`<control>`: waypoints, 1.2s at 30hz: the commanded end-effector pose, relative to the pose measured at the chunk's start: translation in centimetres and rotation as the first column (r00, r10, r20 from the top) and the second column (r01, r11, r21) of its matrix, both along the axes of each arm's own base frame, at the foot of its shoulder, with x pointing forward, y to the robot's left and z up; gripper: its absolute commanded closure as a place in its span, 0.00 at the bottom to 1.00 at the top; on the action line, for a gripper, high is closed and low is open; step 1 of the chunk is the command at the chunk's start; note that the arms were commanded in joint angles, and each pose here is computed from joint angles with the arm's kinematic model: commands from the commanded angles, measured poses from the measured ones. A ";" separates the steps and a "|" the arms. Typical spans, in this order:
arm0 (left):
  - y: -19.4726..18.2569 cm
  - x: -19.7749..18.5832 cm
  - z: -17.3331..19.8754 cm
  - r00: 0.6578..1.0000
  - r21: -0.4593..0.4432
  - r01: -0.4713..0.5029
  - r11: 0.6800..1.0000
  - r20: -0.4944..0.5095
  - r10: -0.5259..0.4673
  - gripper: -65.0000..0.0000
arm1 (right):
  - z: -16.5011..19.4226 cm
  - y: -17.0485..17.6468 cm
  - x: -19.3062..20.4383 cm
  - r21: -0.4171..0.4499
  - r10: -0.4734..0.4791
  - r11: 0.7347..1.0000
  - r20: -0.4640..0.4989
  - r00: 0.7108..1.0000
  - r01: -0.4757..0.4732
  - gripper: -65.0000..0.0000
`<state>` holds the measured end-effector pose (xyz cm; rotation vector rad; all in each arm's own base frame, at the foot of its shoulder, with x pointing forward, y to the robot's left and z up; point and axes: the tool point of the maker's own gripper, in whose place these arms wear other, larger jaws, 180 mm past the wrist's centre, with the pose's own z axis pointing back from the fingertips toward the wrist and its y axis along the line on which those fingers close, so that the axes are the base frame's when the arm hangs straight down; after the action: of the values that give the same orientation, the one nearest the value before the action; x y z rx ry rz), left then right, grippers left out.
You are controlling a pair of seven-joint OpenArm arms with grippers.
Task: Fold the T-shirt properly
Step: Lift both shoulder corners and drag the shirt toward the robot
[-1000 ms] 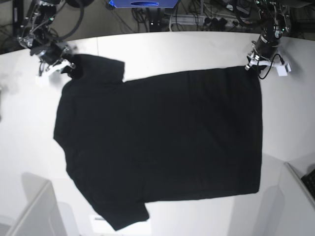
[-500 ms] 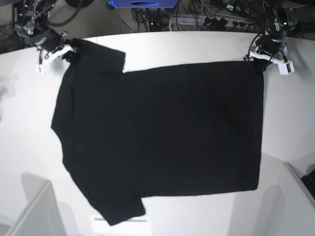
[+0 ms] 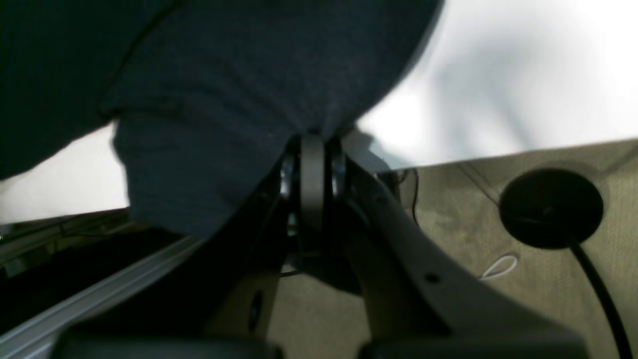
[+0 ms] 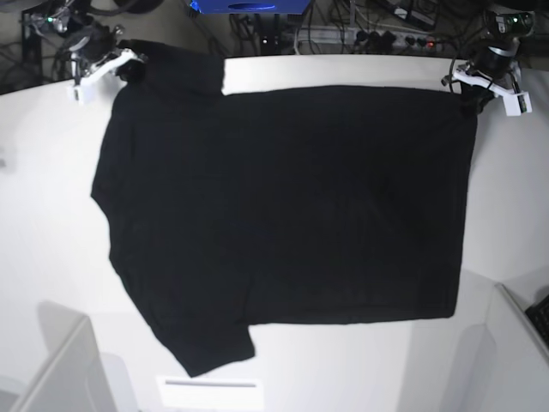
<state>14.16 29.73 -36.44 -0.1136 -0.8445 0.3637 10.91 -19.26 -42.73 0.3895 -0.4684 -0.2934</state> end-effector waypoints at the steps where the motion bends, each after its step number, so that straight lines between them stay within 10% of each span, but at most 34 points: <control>1: 0.2 0.1 0.7 1.000 0.011 -0.006 1.000 0.024 0.006 1.00 | 1.4 -0.2 1.1 -0.013 0.011 1.000 0.060 0.998 -0.010 1.00; 21: -2.3 4.6 3.4 0.986 -0.012 0.036 0.999 0.166 -0.034 1.00 | 5.3 -0.5 9.3 -0.037 0.041 0.999 0.152 0.987 -0.036 1.00; 36: -1.6 6.8 1.3 0.995 -0.091 -0.040 0.995 0.090 0.049 1.00 | 5.9 -0.7 14.6 0.018 0.016 1.000 0.196 0.981 -0.020 1.00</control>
<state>20.45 27.82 -36.21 -0.1987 -0.8843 0.4512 24.45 -19.39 -38.12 0.4474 -0.5998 -0.2565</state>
